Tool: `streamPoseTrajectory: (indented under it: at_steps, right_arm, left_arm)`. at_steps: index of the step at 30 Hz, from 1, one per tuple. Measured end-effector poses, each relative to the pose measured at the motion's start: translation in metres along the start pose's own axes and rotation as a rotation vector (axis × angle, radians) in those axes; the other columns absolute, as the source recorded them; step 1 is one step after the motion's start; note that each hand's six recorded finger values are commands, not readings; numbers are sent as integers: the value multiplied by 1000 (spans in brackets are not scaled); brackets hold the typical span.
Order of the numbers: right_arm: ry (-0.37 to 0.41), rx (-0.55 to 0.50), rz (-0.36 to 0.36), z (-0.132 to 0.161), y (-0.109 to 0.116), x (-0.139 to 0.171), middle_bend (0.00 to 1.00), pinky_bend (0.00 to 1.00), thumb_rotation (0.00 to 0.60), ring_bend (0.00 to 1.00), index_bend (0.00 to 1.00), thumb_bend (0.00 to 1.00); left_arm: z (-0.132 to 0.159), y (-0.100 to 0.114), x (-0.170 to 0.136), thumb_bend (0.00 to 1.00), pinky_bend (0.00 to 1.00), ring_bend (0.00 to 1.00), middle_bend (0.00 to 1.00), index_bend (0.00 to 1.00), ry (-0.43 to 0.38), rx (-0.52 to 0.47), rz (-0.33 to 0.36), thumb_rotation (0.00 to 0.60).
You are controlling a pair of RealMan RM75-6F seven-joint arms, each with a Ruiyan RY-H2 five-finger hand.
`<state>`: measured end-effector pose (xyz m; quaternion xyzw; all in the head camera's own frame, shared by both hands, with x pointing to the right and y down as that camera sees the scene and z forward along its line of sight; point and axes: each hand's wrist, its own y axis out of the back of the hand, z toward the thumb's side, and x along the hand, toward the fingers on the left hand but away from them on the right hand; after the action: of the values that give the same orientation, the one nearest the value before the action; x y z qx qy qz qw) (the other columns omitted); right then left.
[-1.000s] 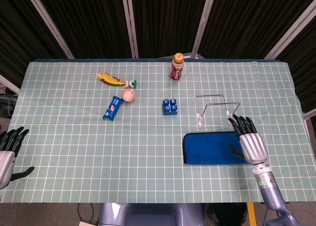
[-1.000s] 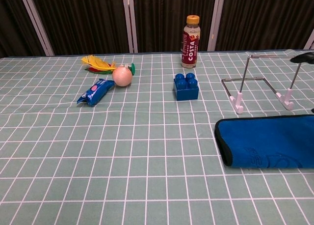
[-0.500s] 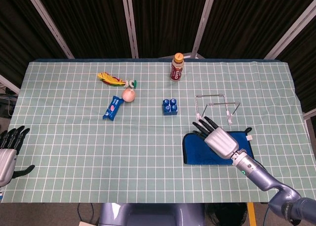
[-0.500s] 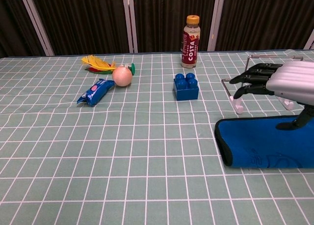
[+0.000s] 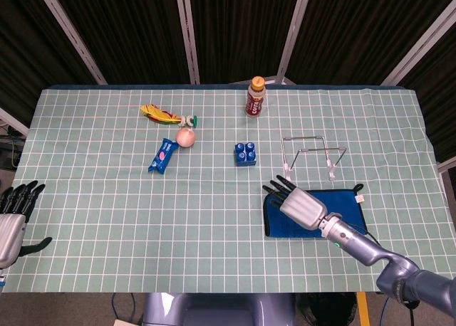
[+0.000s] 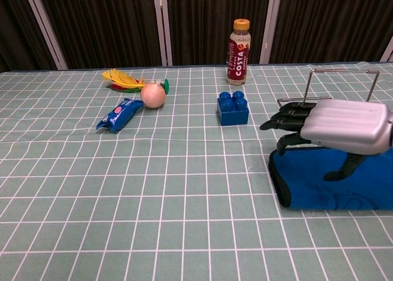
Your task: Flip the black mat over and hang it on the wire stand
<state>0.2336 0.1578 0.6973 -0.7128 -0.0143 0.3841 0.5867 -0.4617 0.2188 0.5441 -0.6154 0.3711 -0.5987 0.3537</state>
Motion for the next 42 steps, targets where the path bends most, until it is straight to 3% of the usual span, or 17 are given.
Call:
streamPoseTrajectory:
  at_steps: [20, 42]
  right_arm:
    - [79, 95, 12, 28, -6, -22, 0, 0, 600, 0, 337, 89]
    - [99, 148, 42, 30, -18, -22, 0, 0, 600, 0, 380, 124]
  left_arm:
    - [-4, -3, 3, 0, 0, 0, 0, 0, 14, 7, -14, 600]
    - [-3, -7, 5, 0, 0, 0, 0, 0, 17, 15, -22, 600]
